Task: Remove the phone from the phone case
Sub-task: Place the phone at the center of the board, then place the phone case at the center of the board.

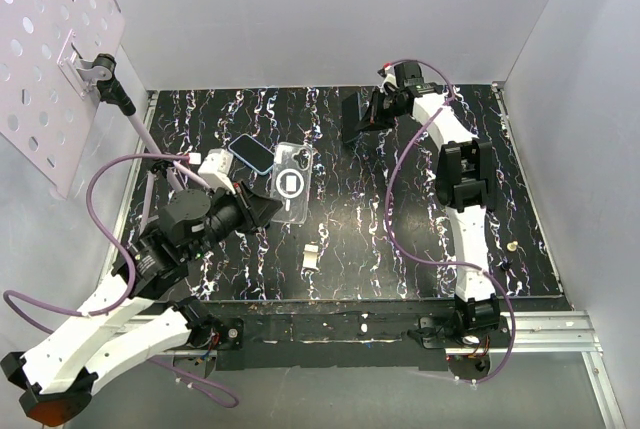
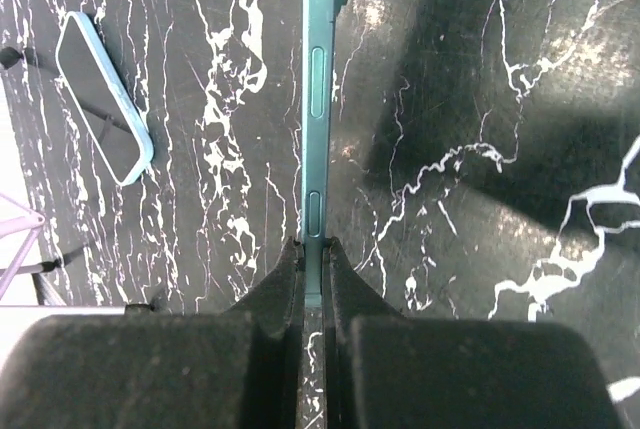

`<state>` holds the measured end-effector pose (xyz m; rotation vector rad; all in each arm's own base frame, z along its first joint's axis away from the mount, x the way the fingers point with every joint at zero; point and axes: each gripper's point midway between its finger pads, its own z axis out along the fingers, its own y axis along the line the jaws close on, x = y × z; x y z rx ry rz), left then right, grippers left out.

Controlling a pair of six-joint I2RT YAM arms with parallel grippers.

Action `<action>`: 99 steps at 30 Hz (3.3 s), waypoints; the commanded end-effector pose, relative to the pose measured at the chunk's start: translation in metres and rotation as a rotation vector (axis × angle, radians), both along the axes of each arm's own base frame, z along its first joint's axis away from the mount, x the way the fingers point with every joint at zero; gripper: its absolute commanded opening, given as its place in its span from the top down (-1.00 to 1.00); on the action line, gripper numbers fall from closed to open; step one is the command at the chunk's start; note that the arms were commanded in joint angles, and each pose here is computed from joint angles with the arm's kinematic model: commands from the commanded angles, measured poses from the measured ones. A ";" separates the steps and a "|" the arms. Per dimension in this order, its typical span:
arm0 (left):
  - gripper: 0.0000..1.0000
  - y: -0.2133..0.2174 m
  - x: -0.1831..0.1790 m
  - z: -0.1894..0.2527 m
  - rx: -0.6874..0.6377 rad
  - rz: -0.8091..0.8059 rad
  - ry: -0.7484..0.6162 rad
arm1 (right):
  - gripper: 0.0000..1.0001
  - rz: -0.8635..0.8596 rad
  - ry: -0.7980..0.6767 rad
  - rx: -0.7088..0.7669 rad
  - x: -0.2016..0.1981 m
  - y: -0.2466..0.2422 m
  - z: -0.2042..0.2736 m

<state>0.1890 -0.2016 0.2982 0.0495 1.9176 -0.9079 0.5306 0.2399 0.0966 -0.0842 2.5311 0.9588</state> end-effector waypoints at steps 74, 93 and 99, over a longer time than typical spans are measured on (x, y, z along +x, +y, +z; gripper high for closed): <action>1.00 -0.154 -0.025 -0.158 -0.303 0.002 0.536 | -0.77 -0.343 -0.018 -0.076 -0.239 -0.124 0.080; -0.03 -0.154 -0.055 -0.244 -0.031 0.161 0.725 | -0.81 -0.340 -0.102 -0.058 -0.286 -0.130 0.088; -0.96 -0.146 -0.067 -0.233 0.028 0.131 0.758 | -0.83 -0.396 -0.092 -0.093 -0.253 -0.137 0.086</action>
